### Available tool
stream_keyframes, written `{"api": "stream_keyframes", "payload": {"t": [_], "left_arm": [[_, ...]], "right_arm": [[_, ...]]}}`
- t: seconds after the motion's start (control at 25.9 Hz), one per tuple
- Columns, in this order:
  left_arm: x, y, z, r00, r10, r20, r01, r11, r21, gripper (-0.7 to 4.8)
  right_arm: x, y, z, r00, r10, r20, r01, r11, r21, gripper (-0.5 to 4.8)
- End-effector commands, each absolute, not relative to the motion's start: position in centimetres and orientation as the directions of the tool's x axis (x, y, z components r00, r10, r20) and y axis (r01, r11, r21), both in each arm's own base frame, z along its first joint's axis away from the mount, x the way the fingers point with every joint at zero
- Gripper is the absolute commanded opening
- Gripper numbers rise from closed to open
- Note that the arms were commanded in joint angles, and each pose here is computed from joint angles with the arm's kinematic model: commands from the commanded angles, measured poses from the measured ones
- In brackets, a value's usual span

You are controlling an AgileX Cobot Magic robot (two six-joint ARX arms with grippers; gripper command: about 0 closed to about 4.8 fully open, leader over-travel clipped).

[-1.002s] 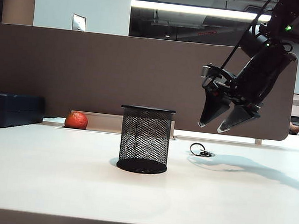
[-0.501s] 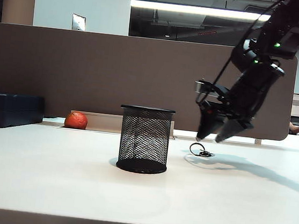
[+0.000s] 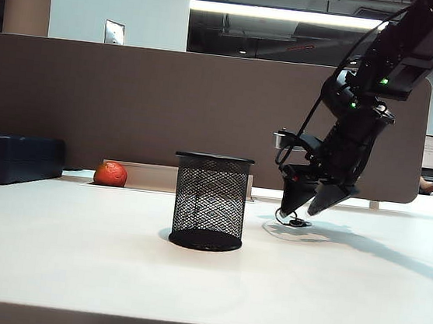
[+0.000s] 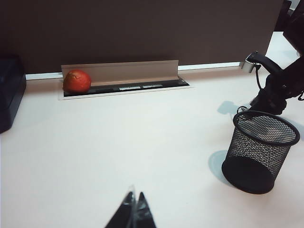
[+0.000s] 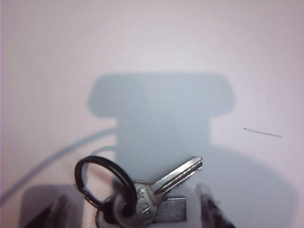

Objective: Pick up a bunch of keys from the table, then put them into the black basket.

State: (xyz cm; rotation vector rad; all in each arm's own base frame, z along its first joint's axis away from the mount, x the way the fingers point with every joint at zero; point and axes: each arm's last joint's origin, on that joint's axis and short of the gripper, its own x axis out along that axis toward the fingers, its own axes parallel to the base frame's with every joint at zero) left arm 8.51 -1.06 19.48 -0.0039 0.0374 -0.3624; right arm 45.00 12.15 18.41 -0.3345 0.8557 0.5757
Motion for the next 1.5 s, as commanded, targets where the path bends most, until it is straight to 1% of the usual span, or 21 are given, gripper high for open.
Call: {"api": "stream_keyframes", "payload": {"t": [0.04,0.39,0.42,0.58,0.62,0.66,0.69,0.89,1.19,1.5], "left_arm": [[8.5,-1.1,19.7,0.934,-0.357,-0.027,0.357,0.934,-0.01,-0.06],[8.5,-1.1,19.7,0.934,-0.356,-0.027,0.356,0.934,-0.01,-0.06],[8.5,-1.1,19.7,0.934,-0.356,-0.027,0.356,0.934,-0.01,-0.06],[8.5,-1.1,19.7,0.935,-0.354,-0.027,0.354,0.935,-0.01,-0.06],[8.5,-1.0,19.7,0.936,-0.35,-0.027,0.35,0.937,-0.01,-0.06],[8.5,-1.0,19.7,0.936,-0.35,-0.027,0.35,0.937,-0.01,-0.06],[8.5,-1.0,19.7,0.936,-0.35,-0.027,0.35,0.937,-0.01,-0.06],[8.5,-1.0,19.7,0.936,-0.35,-0.027,0.35,0.937,-0.01,-0.06],[8.5,-1.0,19.7,0.936,-0.35,-0.027,0.35,0.937,-0.01,-0.06],[8.5,-1.0,19.7,0.936,-0.35,-0.027,0.35,0.937,-0.01,-0.06]], "right_arm": [[45.4,12.3,18.7,0.55,0.345,-0.761,-0.6,0.796,-0.073,3.55],[46.1,12.6,17.3,0.566,0.345,-0.749,-0.597,0.798,-0.084,3.49],[46.1,12.6,17.2,0.565,0.344,-0.75,-0.597,0.797,-0.085,3.24],[46.5,12.7,16.5,0.582,0.334,-0.742,-0.599,0.793,-0.113,1.47],[46.5,12.7,16.4,0.583,0.331,-0.742,-0.597,0.794,-0.115,0.84],[46.5,12.7,16.3,0.583,0.324,-0.745,-0.594,0.796,-0.118,0.1],[46.5,12.6,16.2,0.583,0.317,-0.748,-0.59,0.798,-0.122,-0.03],[46.5,12.6,16.3,0.601,0.268,-0.753,-0.562,0.811,-0.159,-0.02],[46.3,12.5,17.0,0.605,0.262,-0.752,-0.557,0.814,-0.165,-0.02],[45.2,12.2,20.8,0.633,0.269,-0.726,-0.549,0.817,-0.176,-0.02]]}}
